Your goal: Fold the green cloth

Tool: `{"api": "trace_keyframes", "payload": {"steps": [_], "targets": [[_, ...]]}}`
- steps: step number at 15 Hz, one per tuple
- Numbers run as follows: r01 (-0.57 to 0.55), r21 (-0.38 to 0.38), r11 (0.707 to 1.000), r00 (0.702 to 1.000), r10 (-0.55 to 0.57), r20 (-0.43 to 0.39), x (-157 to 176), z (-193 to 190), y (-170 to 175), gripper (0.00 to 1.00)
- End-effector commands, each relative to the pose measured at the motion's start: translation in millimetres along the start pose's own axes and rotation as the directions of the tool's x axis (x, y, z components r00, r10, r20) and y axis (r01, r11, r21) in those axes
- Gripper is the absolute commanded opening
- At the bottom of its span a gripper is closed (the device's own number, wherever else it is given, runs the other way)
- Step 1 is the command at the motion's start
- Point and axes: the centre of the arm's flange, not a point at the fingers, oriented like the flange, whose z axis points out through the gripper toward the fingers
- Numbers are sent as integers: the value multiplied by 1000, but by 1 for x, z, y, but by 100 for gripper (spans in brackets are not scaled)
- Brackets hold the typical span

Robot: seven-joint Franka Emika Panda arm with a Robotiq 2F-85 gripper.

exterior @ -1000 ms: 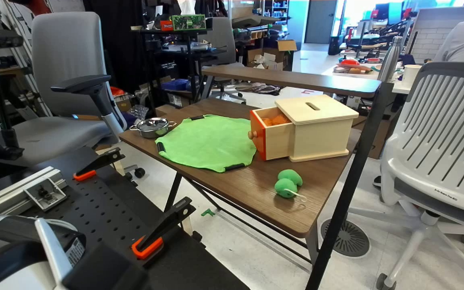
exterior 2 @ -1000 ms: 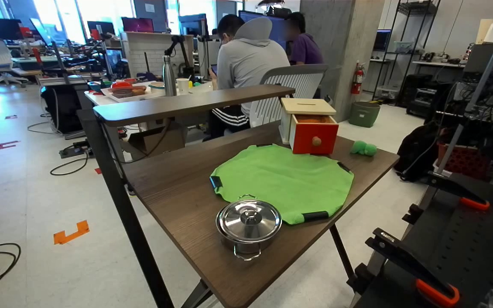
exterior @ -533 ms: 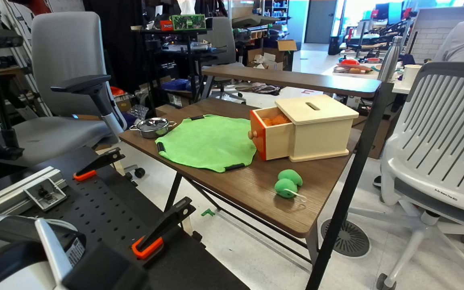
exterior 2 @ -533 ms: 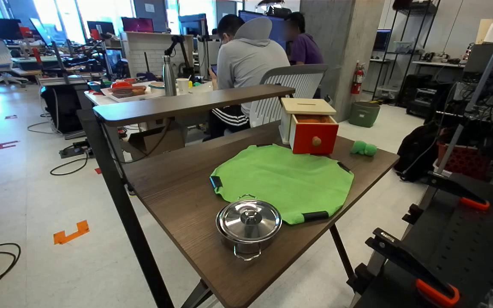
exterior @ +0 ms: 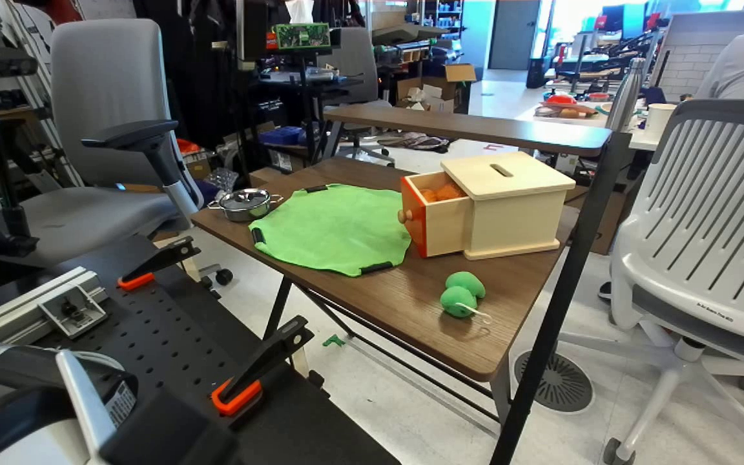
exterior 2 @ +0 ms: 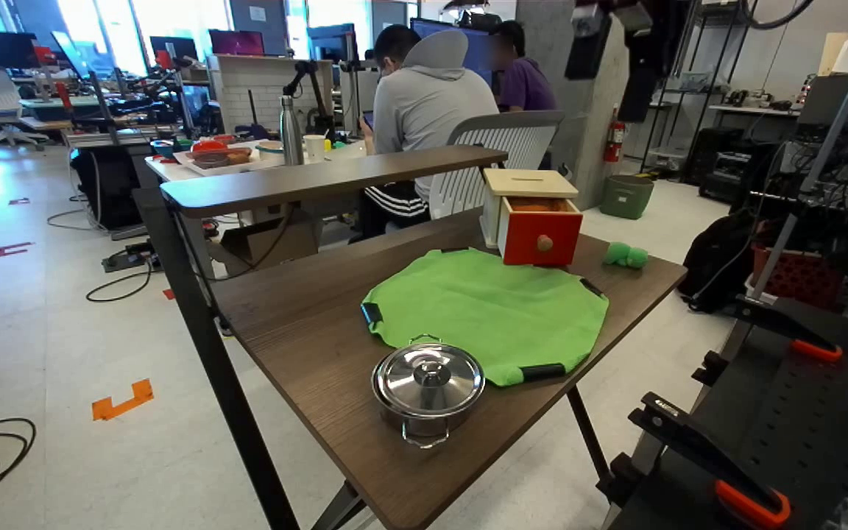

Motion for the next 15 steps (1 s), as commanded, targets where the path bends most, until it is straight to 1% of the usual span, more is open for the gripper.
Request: {"api": "trace_keyframes", "payload": {"steps": [1, 4, 7, 15], "targets": [[-45, -29, 999, 999, 44, -26, 27, 29, -9, 100], [-80, -62, 995, 995, 77, -60, 43, 48, -11, 100], [-110, -99, 989, 989, 99, -111, 61, 64, -12, 100], [-174, -192, 966, 969, 133, -210, 109, 112, -33, 100]]}}
